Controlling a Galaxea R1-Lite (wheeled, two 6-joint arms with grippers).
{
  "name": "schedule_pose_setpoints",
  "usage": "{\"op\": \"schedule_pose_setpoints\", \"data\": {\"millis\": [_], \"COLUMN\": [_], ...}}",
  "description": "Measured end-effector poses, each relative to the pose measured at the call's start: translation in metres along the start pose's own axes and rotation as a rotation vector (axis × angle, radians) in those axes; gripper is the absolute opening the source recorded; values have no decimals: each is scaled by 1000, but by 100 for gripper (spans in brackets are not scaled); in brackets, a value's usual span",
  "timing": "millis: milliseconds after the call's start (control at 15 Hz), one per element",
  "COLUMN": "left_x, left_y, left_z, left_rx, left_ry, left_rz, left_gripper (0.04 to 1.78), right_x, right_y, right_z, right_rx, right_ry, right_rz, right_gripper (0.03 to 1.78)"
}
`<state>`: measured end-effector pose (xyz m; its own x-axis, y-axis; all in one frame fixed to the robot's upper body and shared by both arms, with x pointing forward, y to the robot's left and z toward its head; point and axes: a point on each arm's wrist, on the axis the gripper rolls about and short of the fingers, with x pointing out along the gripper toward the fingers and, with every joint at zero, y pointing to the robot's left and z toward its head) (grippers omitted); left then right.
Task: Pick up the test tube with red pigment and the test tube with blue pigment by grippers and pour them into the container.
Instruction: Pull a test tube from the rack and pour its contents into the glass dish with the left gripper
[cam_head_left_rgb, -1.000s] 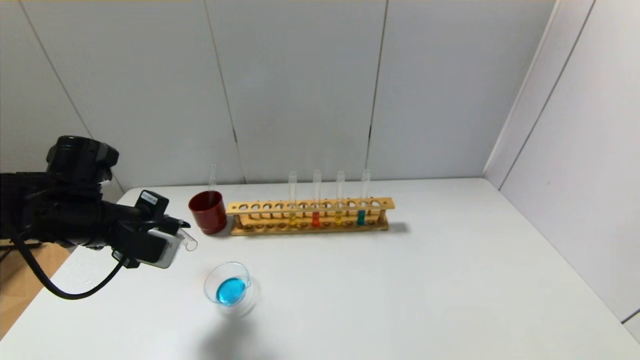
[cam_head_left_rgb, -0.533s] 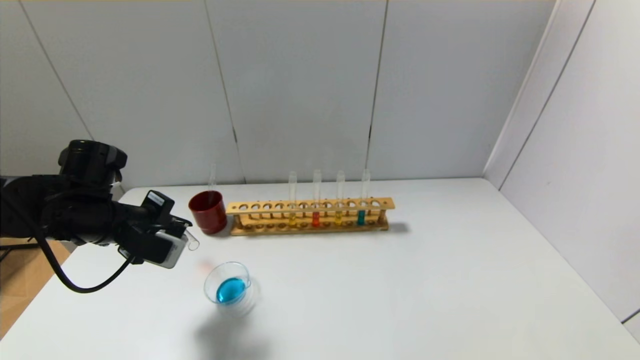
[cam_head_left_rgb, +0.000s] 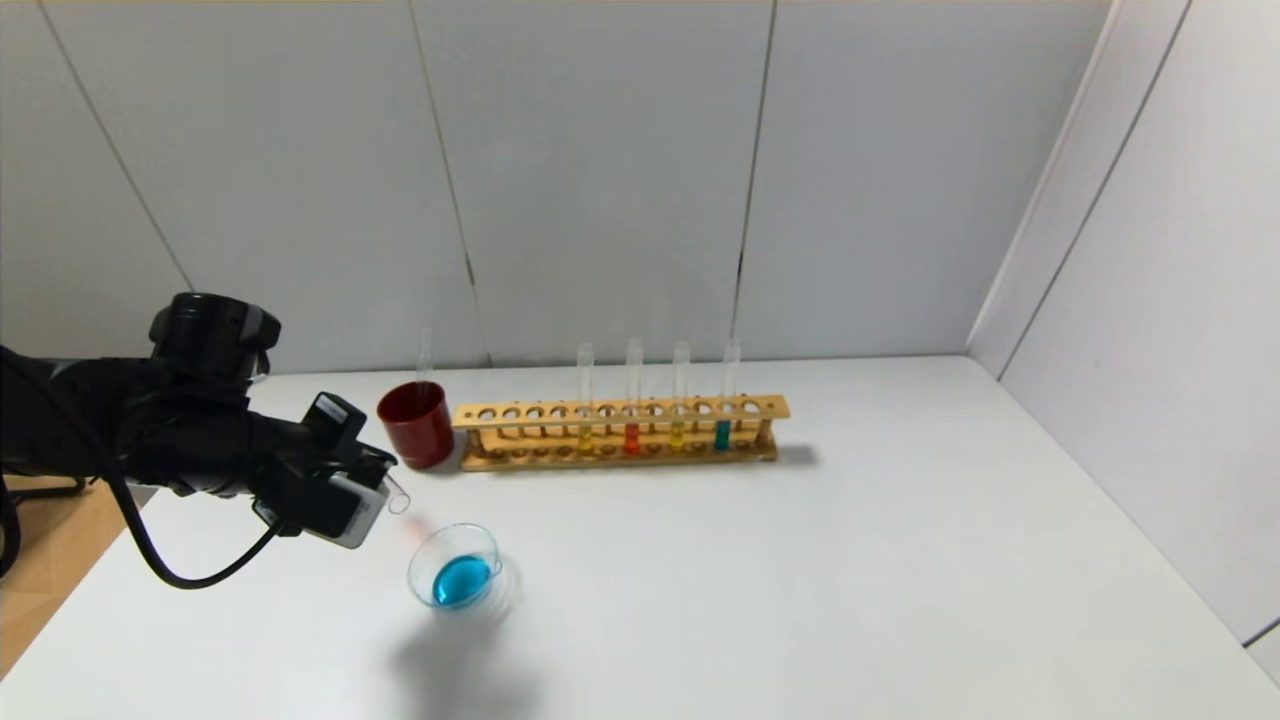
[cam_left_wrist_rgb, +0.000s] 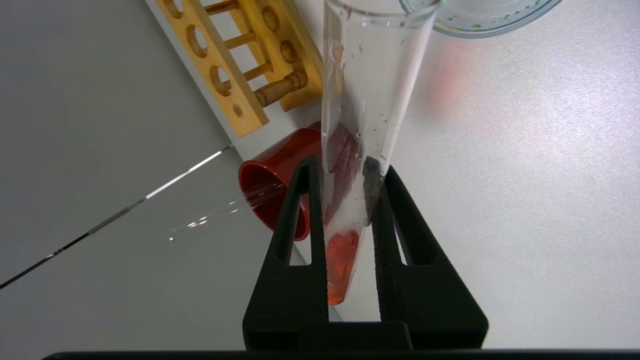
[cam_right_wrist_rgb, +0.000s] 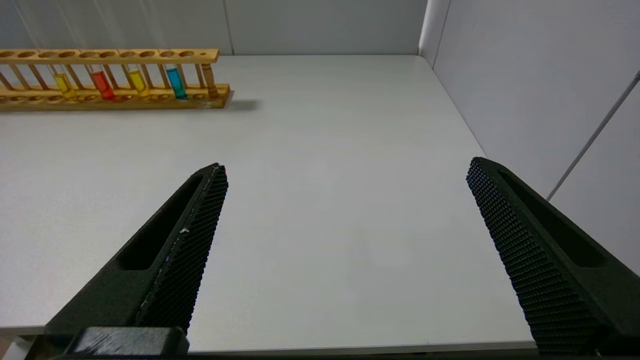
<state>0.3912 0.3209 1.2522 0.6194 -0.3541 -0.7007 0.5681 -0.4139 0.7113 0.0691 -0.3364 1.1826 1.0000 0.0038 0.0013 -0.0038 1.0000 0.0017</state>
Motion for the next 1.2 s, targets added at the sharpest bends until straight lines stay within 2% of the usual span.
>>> {"op": "schedule_pose_setpoints", "data": {"millis": [533,800,1200], "left_x": [12,19,30], "left_y": [-2,-4,3], "left_z": [-4,-4,2], "left_rx": [121,130,170], "left_ry": [30,38,65], "left_rz": [-26,-47,-19], "left_gripper": [31,31,31], "right_x": [0,0,0], "right_y": [0,0,0], "right_z": [0,0,0], "right_rx": [0,0,0], "right_ry": [0,0,0], "right_rz": [0,0,0], "right_gripper": [175,175,175]}}
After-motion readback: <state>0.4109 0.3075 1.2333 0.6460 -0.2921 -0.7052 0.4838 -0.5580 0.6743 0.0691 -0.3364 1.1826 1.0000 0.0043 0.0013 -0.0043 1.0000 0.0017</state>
